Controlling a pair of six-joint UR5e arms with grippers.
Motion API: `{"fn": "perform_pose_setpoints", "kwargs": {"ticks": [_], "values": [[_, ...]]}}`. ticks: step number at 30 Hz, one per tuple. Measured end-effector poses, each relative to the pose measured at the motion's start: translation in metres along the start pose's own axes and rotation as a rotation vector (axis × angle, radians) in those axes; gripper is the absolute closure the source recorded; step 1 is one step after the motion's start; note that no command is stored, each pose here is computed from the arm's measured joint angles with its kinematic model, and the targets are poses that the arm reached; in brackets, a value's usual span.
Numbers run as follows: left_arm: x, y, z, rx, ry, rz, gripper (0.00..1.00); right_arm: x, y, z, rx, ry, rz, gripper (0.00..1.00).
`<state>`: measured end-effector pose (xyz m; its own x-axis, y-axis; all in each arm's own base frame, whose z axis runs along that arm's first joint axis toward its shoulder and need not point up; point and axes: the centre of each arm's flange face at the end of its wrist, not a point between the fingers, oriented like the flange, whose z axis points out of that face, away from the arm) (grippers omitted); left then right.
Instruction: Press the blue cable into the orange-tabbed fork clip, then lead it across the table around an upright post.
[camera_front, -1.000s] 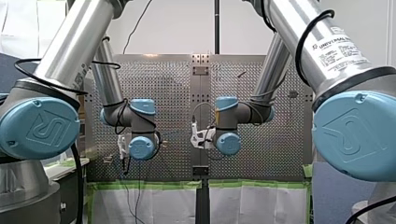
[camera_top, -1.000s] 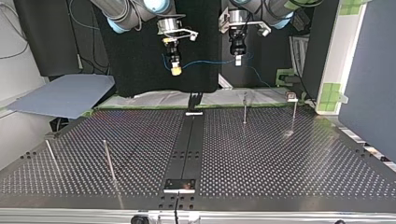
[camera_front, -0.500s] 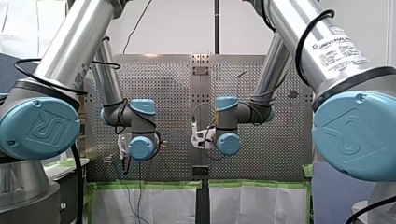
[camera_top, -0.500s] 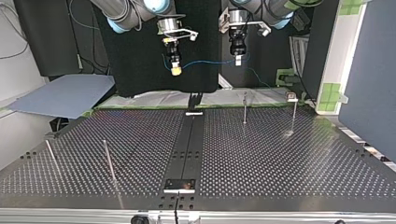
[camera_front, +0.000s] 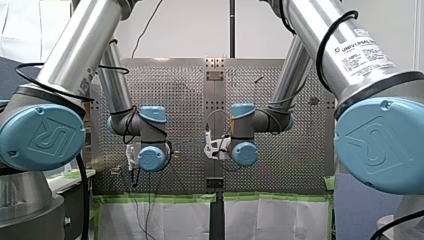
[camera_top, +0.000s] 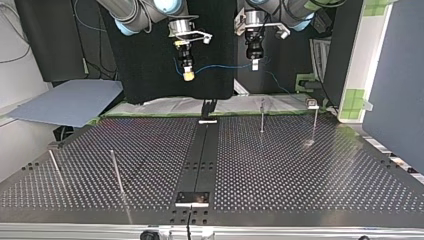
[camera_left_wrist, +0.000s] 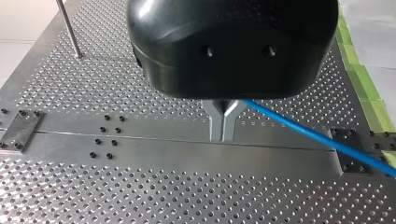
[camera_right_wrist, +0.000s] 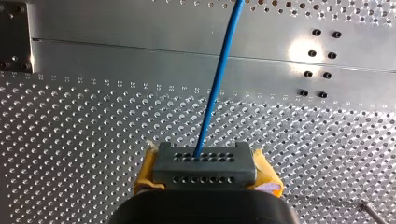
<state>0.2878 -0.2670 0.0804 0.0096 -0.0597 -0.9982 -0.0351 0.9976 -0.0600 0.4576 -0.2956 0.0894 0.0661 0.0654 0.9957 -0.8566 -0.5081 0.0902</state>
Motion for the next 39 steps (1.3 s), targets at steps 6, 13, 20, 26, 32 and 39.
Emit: {"fn": "perform_pose_setpoints", "kwargs": {"ticks": [6, 13, 20, 26, 32, 39], "values": [[0.000, 0.000, 0.000, 0.000, 0.000, 0.000, 1.00, 0.000, 0.000, 0.000, 0.000, 0.000, 0.000, 1.00], [0.000, 0.000, 0.000, 0.000, 0.000, 0.000, 1.00, 0.000, 0.000, 0.000, 0.000, 0.000, 0.000, 1.00], [0.000, 0.000, 0.000, 0.000, 0.000, 0.000, 1.00, 0.000, 0.000, 0.000, 0.000, 0.000, 0.000, 1.00], [0.001, -0.001, -0.002, 0.008, 0.004, 0.002, 1.00, 0.000, 0.000, 0.000, 0.000, 0.000, 0.000, 1.00], [0.001, -0.002, -0.003, 0.010, 0.006, 0.003, 1.00, -0.016, 0.001, 0.000, 0.002, -0.033, -0.011, 1.00], [0.001, -0.002, -0.003, 0.010, 0.006, 0.003, 1.00, -0.040, 0.000, -0.005, 0.006, -0.079, -0.024, 1.00]]}}
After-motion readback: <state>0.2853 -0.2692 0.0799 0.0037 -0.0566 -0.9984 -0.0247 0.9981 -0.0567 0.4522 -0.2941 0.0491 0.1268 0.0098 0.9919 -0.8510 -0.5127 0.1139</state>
